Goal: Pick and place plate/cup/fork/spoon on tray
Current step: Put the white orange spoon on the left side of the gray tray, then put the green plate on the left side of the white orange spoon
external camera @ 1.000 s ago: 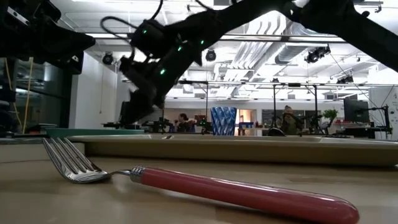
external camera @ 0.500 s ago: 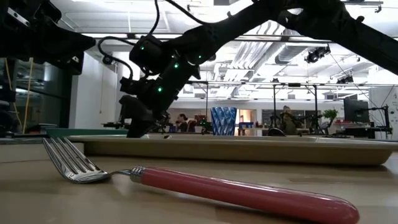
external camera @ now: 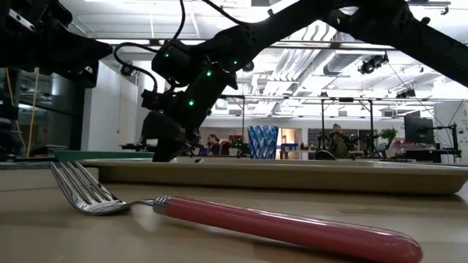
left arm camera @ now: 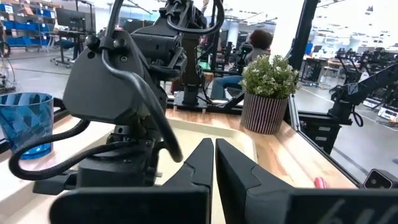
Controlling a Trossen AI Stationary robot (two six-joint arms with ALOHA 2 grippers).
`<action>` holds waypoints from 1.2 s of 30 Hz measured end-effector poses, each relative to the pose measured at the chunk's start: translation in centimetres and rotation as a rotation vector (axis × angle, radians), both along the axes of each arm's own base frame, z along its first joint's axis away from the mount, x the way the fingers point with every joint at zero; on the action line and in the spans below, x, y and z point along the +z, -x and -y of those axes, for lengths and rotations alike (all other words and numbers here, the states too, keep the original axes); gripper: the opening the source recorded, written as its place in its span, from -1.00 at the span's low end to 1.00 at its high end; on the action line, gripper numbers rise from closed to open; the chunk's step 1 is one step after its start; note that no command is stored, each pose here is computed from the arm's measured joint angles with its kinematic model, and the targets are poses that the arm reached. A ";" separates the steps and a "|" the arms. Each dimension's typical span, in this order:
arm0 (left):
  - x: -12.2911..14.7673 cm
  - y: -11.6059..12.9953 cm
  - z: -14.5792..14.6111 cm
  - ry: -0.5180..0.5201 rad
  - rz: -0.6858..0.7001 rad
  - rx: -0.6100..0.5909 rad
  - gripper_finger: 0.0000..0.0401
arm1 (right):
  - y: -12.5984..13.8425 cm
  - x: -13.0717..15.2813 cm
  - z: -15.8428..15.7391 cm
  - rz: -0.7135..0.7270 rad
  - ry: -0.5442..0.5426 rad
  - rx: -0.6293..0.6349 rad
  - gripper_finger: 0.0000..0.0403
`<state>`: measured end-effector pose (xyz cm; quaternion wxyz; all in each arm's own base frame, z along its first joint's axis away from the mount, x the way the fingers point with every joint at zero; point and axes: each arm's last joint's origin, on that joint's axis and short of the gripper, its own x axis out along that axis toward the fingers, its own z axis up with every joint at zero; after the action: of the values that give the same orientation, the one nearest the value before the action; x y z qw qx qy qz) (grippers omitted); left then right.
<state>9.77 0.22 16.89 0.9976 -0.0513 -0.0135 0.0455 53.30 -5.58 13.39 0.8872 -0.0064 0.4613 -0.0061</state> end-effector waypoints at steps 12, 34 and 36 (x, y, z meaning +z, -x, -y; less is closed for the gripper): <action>0.0 0.0 0.0 0.000 -0.002 0.000 -1.00 | 0.2 0.4 -1.0 -0.016 -0.016 0.050 -1.00; 0.0 0.0 0.0 0.000 0.000 0.000 -1.00 | 0.5 5.6 0.4 0.130 0.030 0.083 -1.00; 0.0 0.0 0.0 0.000 0.000 0.001 -1.00 | 0.9 7.0 1.6 0.155 0.037 0.042 -1.00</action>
<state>9.77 0.22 16.90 0.9975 -0.0513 -0.0135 0.0458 52.37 -7.15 20.40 0.9199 -0.0317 0.3908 0.0035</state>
